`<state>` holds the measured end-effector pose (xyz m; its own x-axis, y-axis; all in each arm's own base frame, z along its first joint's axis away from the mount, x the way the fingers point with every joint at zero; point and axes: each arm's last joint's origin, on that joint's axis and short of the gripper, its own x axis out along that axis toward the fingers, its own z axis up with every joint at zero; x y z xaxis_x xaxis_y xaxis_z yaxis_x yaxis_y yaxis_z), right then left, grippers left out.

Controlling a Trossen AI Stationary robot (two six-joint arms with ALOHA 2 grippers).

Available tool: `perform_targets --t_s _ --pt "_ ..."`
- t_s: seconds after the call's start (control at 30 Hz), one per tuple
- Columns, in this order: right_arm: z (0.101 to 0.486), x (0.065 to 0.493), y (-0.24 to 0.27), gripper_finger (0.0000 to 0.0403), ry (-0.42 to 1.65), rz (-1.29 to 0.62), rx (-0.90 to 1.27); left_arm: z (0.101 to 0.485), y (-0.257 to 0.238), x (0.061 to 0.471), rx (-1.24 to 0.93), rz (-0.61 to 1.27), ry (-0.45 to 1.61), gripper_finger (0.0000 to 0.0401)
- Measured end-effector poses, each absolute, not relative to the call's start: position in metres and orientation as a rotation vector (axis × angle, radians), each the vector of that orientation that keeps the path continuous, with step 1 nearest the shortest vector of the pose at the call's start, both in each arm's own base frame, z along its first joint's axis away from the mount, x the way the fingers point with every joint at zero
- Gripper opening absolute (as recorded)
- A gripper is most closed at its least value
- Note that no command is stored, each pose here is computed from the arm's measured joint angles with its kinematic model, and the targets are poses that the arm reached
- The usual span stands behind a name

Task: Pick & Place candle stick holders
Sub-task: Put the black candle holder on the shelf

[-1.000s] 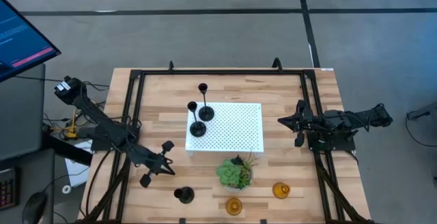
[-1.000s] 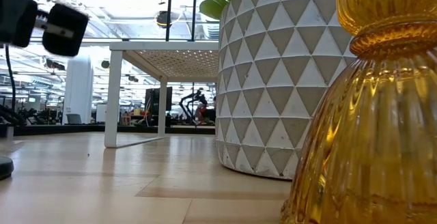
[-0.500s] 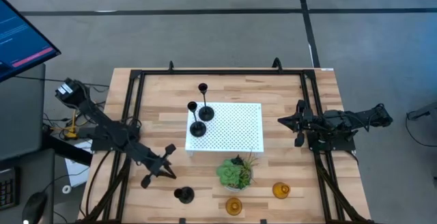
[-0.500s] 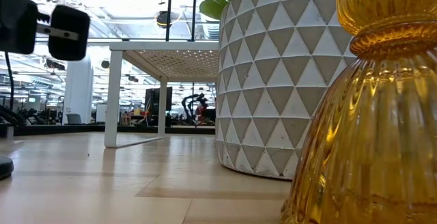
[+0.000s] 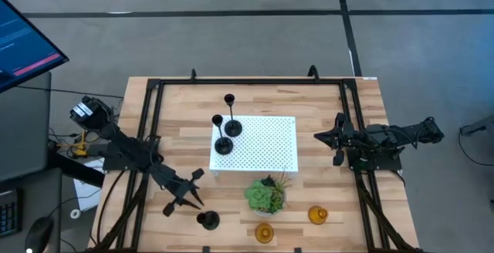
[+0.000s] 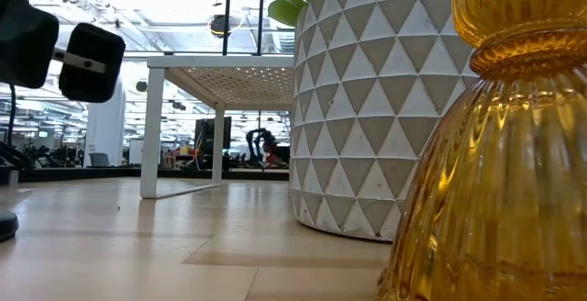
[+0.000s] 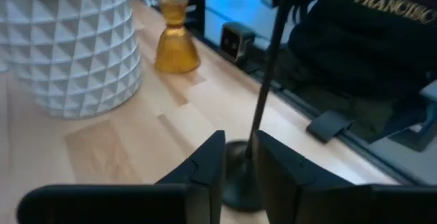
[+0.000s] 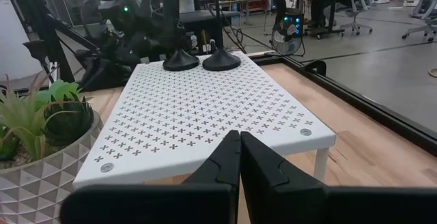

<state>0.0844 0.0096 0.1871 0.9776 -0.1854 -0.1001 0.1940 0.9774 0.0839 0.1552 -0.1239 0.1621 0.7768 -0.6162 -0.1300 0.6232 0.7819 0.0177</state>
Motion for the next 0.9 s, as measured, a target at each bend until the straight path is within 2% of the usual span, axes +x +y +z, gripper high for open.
perform_targets --t_s 0.47,0.63,0.9 --pt "0.187 0.084 0.01 0.0 0.092 -0.191 0.094 0.156 -0.152 0.19 0.07 -0.679 0.148 0.0124" --pt "0.187 0.084 0.01 0.0 0.094 -0.191 0.093 0.156 -0.162 0.198 0.051 -0.757 0.159 0.0125" --pt "0.186 0.084 0.01 0.0 0.099 -0.191 0.091 0.154 -0.163 0.2 0.002 -0.741 0.187 0.0114"
